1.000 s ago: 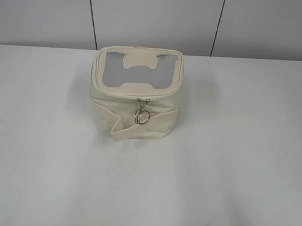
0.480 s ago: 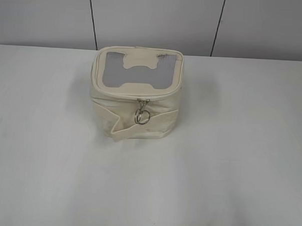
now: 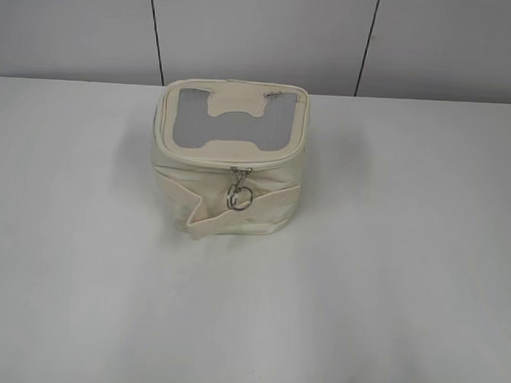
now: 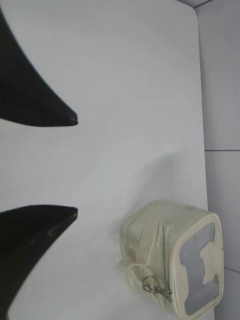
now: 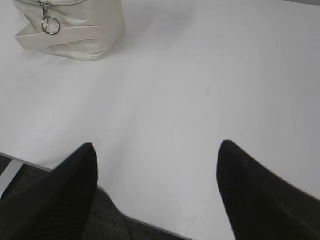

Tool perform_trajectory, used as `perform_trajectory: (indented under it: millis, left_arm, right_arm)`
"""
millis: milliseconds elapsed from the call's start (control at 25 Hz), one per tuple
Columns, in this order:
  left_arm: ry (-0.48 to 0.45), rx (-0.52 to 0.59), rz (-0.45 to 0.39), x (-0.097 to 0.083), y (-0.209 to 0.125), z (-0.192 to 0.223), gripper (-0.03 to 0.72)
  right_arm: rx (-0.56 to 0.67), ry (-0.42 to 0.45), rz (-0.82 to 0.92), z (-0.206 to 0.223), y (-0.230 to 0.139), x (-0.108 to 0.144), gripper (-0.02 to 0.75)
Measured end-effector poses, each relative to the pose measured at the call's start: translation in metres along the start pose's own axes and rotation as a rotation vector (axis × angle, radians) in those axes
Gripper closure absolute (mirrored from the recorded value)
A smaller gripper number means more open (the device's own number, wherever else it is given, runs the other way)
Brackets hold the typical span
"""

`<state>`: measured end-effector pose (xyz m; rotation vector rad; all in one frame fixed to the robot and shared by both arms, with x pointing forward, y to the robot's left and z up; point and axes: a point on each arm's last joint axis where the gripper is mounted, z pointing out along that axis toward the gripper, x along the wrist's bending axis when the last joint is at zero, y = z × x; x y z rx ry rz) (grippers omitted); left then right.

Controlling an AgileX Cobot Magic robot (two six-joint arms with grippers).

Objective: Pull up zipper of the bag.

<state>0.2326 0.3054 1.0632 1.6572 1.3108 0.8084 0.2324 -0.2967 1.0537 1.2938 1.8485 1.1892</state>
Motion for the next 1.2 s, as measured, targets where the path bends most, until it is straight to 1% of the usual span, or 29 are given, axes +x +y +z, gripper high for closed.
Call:
perform_trajectory:
  millis: [80, 120, 280, 360, 560, 760, 1200]
  left_arm:
    - [0.035, -0.001, -0.017, -0.0003, -0.0001, -0.0001, 0.298]
    - [0.056, -0.001, -0.027, -0.0005, -0.0001, -0.0002, 0.3]
    - [0.174, -0.003, -0.082, -0.0015, -0.0003, -0.0005, 0.302]
    - [0.208, -0.017, -0.098, -0.0022, -0.0012, -0.0023, 0.302]
    - [0.199, -0.025, -0.093, -0.0022, -0.0014, -0.0032, 0.306]
    - [0.183, -0.025, -0.085, -0.002, -0.0014, -0.0031, 0.328]
    - [0.183, -0.025, -0.085, -0.002, -0.0014, -0.0031, 0.414]
  right_arm:
    - [-0.002, -0.049, 0.024, 0.0003, 0.0001, 0.0003, 0.159]
    - [-0.003, -0.092, 0.044, 0.0005, 0.0002, 0.0005, 0.159]
    - [-0.007, -0.213, 0.102, 0.0013, 0.0006, 0.001, 0.159]
    - [-0.008, -0.243, 0.117, 0.0015, 0.0007, 0.0011, 0.159]
    - [-0.008, -0.252, 0.121, 0.0017, 0.0006, 0.0011, 0.159]
    - [-0.008, -0.251, 0.122, 0.0018, 0.0006, 0.0011, 0.159]
    - [-0.008, -0.251, 0.122, 0.0018, 0.0006, 0.0011, 0.159]
